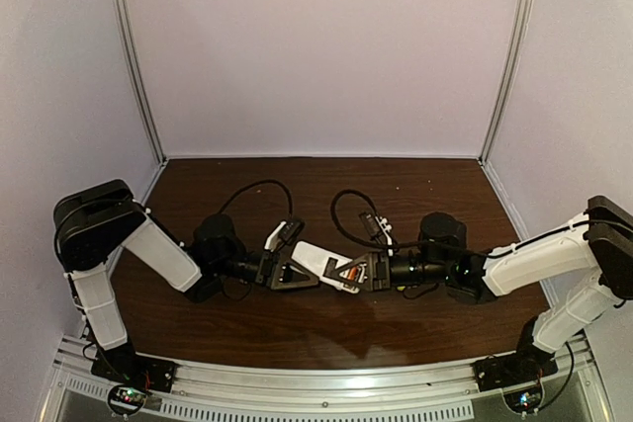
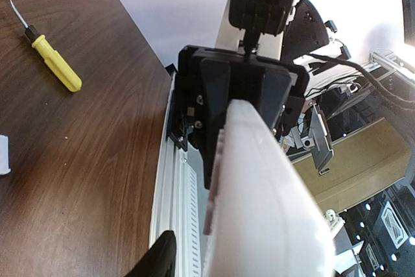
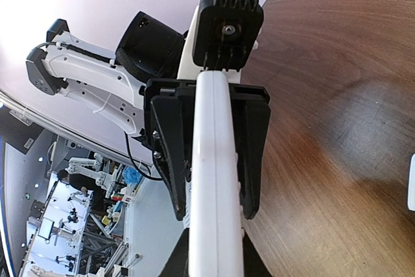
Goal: Unload the batteries from the remote control
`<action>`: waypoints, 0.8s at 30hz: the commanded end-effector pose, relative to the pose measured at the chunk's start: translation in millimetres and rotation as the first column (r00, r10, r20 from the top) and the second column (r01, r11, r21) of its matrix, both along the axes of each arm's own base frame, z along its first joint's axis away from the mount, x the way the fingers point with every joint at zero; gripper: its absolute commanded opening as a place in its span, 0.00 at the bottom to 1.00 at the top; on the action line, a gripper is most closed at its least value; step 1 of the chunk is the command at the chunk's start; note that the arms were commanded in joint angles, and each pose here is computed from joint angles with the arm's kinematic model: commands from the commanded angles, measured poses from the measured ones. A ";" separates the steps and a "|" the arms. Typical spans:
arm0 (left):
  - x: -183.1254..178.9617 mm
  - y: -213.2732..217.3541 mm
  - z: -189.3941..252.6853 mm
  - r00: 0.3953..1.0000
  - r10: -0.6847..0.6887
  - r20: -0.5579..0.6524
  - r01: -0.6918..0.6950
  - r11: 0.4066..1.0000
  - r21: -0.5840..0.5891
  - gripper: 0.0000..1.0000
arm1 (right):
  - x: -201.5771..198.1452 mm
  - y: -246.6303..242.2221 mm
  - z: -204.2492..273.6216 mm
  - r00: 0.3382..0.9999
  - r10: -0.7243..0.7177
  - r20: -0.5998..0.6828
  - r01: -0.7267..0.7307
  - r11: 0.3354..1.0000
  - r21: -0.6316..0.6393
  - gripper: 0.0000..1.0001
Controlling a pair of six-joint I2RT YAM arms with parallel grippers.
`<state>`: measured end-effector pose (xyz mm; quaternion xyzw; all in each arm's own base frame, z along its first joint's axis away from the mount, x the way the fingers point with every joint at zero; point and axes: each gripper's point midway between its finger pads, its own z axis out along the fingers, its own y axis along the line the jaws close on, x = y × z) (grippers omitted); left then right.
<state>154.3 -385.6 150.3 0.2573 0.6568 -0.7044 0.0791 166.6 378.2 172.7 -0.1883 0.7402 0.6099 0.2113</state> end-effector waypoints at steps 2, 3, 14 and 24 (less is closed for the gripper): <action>0.2 6.7 33.2 0.994 0.038 0.098 -0.024 0.990 -0.136 0.42 | -2.6 8.5 7.9 1.000 -0.003 0.002 0.003 0.999 0.045 0.00; 1.9 8.8 34.3 0.994 0.051 0.095 -0.037 0.989 -0.143 0.42 | -2.7 9.8 7.9 1.000 -0.004 0.002 0.003 0.999 0.045 0.00; 8.5 23.9 43.4 0.992 0.104 0.078 -0.087 0.977 -0.192 0.39 | -4.0 22.8 -4.6 0.999 -0.004 -0.038 0.006 0.999 0.040 0.00; 11.8 27.7 43.0 0.989 0.127 0.070 -0.111 0.974 -0.197 0.32 | -8.8 37.1 -5.0 0.998 0.036 -0.059 -0.031 0.997 0.075 0.00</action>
